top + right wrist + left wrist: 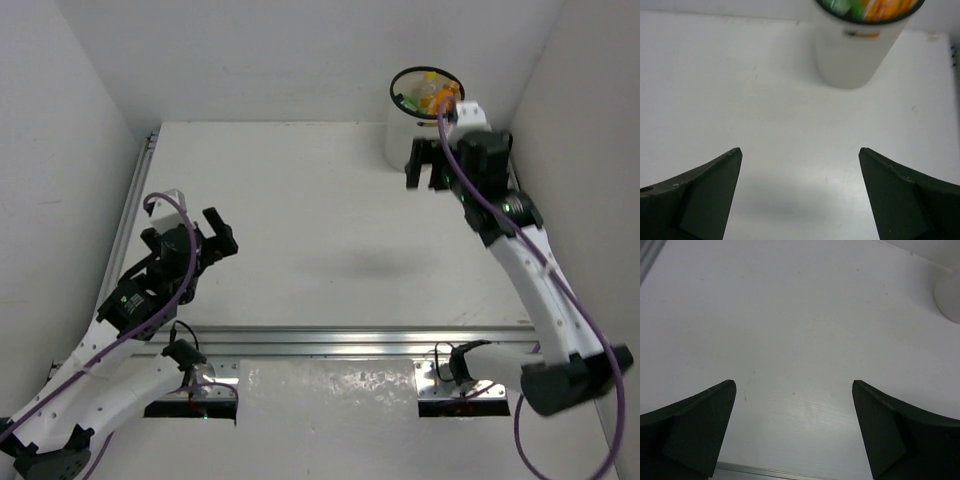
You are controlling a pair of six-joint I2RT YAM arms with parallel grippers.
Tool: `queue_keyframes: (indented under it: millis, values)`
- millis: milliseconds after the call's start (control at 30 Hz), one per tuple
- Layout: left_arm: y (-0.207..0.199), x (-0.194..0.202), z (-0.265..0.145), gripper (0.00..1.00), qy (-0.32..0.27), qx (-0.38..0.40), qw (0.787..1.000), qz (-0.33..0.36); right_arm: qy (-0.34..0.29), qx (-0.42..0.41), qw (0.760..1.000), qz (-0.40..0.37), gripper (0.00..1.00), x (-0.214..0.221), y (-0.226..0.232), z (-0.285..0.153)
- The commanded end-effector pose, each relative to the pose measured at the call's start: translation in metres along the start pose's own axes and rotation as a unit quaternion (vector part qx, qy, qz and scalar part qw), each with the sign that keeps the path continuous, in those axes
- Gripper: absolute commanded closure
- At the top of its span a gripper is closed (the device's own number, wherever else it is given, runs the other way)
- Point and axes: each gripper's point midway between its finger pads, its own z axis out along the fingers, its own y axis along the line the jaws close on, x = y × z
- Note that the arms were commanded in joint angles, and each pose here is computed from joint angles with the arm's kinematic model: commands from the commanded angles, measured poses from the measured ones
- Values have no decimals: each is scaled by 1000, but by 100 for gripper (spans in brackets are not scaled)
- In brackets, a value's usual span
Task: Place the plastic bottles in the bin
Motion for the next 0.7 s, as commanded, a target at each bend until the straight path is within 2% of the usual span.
queue_keyframes:
  millis: [0,33,67,100,167,200,267,433,667]
  values:
    - [25,-36,-14,0,-61,-62,995,-39,45,-45,997,43,1,68,13,-43]
    - [27,-38,-16,0,-63,-68,995,-40,40,-63,996,54,1,78,18,-52]
    - [31,-40,-17,0,-67,-76,994,-41,67,-78,993,55,1,118,21,-55]
    - [39,-42,-19,0,-77,-93,992,-41,22,-140,988,55,1,110,38,-77]
    - [49,-42,-21,0,-88,-112,989,-47,34,-162,985,56,1,145,42,-87]
    - [54,-39,-22,0,-94,-117,987,-52,21,-156,986,60,1,148,37,-101]
    - [53,-31,-21,0,-94,-99,989,-59,52,-116,990,64,1,175,21,-108]
    - [43,-30,-22,0,-105,-53,992,-55,64,-49,996,50,1,191,-7,-126]
    - [46,-26,-22,0,-99,-58,992,-53,62,22,997,41,1,201,-34,-132]
